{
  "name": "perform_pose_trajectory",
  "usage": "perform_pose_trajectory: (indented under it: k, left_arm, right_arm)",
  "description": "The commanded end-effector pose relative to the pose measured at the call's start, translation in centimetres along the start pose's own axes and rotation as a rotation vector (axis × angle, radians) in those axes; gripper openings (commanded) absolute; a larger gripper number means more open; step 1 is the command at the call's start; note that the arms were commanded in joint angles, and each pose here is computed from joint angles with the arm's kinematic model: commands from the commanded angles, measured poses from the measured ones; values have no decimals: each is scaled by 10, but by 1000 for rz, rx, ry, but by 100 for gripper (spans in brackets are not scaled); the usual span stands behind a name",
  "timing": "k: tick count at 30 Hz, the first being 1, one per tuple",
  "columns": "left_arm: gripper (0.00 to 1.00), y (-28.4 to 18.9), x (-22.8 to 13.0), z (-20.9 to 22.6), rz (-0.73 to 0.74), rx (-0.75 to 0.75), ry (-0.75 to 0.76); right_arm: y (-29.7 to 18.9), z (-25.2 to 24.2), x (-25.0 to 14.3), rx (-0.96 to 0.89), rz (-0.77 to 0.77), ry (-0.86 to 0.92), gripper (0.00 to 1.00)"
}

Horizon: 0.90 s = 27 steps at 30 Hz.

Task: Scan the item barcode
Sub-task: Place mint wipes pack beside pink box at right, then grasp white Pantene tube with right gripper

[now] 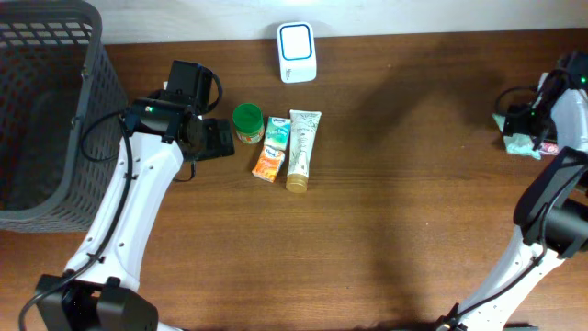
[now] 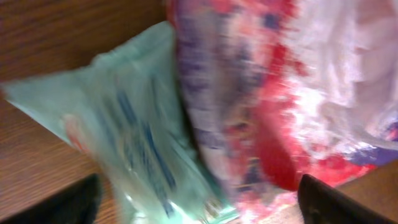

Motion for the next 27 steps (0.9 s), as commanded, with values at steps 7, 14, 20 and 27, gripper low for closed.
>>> perform_pose_trajectory:
  k: [7,14,20,27]
  left_arm:
    - [99,-1,1,1,-8,8,-8]
    - [99,-1,1,1,-8,8,-8]
    - [99,-1,1,1,-8,8,-8]
    - [99,-1,1,1,-8,8,-8]
  right_arm:
    - [-165,173,43,385,-267,-205,99]
    - [-223,380,-107,807,24,-539,99]
    - [-183,439,-175,636,188,-446,99]
    - [-141,453,-206,537,272,-446,99]
Point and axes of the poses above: each gripper's point midway between its finger pads, its own y axis out along the fingers, its own z axis along the line the jaws close on, x = y × z, the point moved 1 cm from there along -y, back along the fingers, and after that the axes turned 4 degrees about y, right-handed, at the moved point
